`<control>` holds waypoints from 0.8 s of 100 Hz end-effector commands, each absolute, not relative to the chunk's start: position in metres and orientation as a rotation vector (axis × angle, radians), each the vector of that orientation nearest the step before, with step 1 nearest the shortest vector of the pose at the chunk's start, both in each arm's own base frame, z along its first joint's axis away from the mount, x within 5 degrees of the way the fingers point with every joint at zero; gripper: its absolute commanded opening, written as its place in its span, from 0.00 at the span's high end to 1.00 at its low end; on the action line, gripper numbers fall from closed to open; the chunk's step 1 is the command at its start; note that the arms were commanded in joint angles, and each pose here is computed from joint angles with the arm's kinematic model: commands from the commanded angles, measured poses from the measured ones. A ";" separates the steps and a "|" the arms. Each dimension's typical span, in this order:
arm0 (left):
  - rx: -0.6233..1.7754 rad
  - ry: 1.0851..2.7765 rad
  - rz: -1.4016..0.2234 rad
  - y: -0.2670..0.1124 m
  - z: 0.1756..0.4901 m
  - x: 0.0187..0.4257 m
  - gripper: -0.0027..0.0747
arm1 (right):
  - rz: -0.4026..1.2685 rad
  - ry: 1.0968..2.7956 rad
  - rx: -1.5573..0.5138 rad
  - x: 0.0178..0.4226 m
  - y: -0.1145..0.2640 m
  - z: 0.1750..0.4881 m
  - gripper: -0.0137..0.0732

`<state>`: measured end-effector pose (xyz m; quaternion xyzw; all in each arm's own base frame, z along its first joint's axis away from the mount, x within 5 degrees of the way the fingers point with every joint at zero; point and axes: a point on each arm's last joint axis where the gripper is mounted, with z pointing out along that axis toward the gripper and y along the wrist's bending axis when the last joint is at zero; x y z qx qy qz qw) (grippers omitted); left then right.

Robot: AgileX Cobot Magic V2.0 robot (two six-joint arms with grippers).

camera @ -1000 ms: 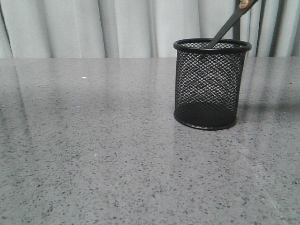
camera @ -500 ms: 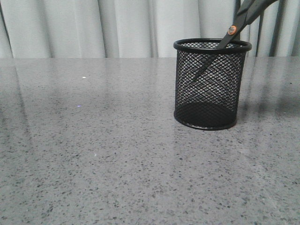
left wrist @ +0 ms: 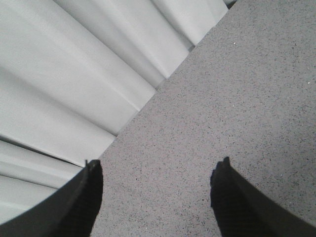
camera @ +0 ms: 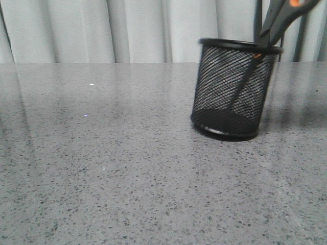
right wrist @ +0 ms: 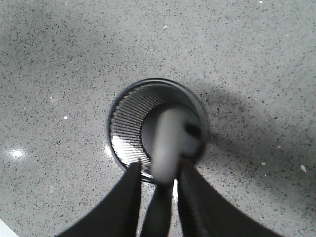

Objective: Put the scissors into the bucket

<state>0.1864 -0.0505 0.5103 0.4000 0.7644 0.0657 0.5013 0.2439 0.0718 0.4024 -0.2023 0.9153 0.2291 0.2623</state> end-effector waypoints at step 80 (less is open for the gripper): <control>0.907 1.772 0.150 -0.050 0.525 0.180 0.49 | 0.450 2.012 -0.524 0.211 0.063 0.512 0.68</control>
